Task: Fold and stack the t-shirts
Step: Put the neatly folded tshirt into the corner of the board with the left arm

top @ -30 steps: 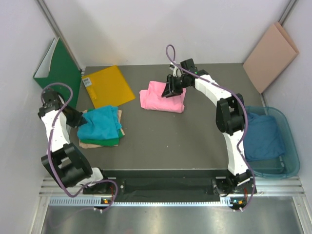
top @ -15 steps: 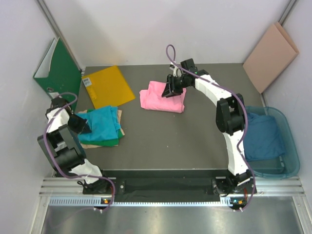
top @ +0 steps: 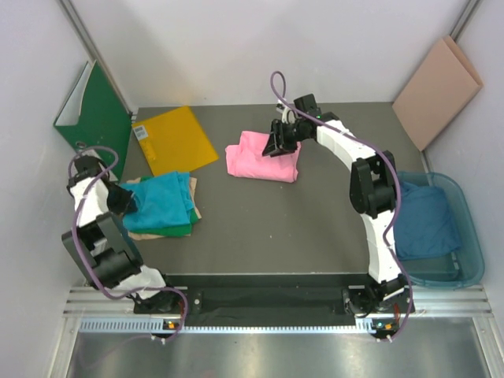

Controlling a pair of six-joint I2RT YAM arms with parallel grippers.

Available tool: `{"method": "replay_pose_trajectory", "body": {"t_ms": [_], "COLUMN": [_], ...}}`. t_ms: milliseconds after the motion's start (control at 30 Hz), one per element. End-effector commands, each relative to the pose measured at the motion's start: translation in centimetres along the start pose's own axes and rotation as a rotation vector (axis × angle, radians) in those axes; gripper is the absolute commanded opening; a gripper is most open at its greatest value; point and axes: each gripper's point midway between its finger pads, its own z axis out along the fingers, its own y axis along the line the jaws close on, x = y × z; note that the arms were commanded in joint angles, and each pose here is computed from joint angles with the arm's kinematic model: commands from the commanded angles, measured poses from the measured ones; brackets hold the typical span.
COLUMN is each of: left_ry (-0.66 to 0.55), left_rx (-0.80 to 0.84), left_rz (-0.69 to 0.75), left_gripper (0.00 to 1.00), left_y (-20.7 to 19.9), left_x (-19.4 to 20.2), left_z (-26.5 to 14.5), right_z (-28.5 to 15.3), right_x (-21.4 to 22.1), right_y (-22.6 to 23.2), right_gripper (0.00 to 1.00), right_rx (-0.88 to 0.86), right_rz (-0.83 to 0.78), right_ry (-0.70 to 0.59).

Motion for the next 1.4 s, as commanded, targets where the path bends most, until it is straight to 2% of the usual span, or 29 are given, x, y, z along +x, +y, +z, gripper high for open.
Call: {"method": "replay_pose_trajectory", "body": {"t_ms": [0,100,133,233,333,367,400,433,467,500,533,567,633,667,733,767,833,867,1067,1367], "left_ry": [-0.238,-0.36,-0.385,-0.344,-0.218,-0.163,-0.095,-0.081,-0.012,0.006,0.018,0.07,0.099,0.145,0.189,0.223,0.262,0.293,0.39,0.388], "left_rx": [0.305,0.473,0.509,0.619,0.718,0.747,0.714,0.731,0.687,0.669,0.71,0.666,0.716,0.684,0.722,0.697,0.71,0.692,0.611,0.5], "left_rz": [0.09,0.189,0.214,0.311,0.427,0.457,0.471,0.51,0.519,0.518,0.569,0.571,0.589,0.59,0.604,0.604,0.628,0.63,0.666,0.72], "left_gripper": [0.0,0.0,0.04,0.23,0.35,0.47,0.51,0.66,0.78,0.88,0.95,0.99,0.99,0.99,0.99,0.99,0.99,0.99,0.99,0.99], "left_y": [-6.3,-11.4,-12.8,-17.8,-23.3,-24.5,-25.5,-27.2,-27.9,-28.4,-30.6,-31.0,-33.4,-33.6,-35.4,-35.4,-36.3,-36.3,-35.3,-33.8], "left_x": [-2.6,-2.3,-2.2,0.4,4.5,5.7,6.6,7.6,8.4,8.3,9.8,10.5,11.1,11.9,12.7,13.5,14.8,15.6,19.6,21.9], "left_z": [-6.9,-11.5,-12.7,-14.2,-13.2,-12.8,-10.0,-10.2,-7.2,-6.2,-6.8,-4.0,-4.1,-1.8,-1.9,0.0,0.2,1.8,5.3,8.3], "right_z": [-2.0,-3.1,-3.6,-4.5,-5.2,-5.4,-5.6,-6.0,-6.3,-6.5,-6.9,-7.0,-7.6,-7.8,-8.3,-8.5,-9.0,-9.1,-10.2,-10.7], "right_x": [-2.4,-3.0,-3.3,-3.2,-2.7,-2.8,-2.7,-2.5,-2.5,-2.4,-2.1,-2.1,-1.6,-1.6,-1.1,-1.0,-0.6,-0.6,-0.7,-1.3], "right_y": [1.0,0.4,0.1,-1.3,-2.7,-3.0,-3.2,-3.6,-3.8,-3.9,-4.1,-4.2,-4.5,-4.5,-4.8,-4.9,-5.1,-5.3,-6.0,-6.1], "right_gripper": [0.48,0.55,0.59,0.61,0.63,0.63,0.63,0.63,0.63,0.63,0.63,0.64,0.64,0.64,0.64,0.64,0.64,0.65,0.65,0.65], "right_rx": [-0.006,0.039,0.054,0.096,0.13,0.136,0.143,0.152,0.157,0.16,0.167,0.17,0.181,0.183,0.193,0.194,0.201,0.204,0.216,0.2], "right_rz": [-0.051,-0.062,-0.062,-0.047,-0.023,-0.017,-0.015,-0.005,-0.003,-0.002,0.005,0.003,0.012,0.01,0.02,0.021,0.028,0.03,0.042,0.054], "right_ry": [-0.068,-0.095,-0.105,-0.114,-0.12,-0.128,-0.131,-0.134,-0.14,-0.142,-0.145,-0.15,-0.152,-0.159,-0.161,-0.164,-0.166,-0.171,-0.189,-0.206]}}
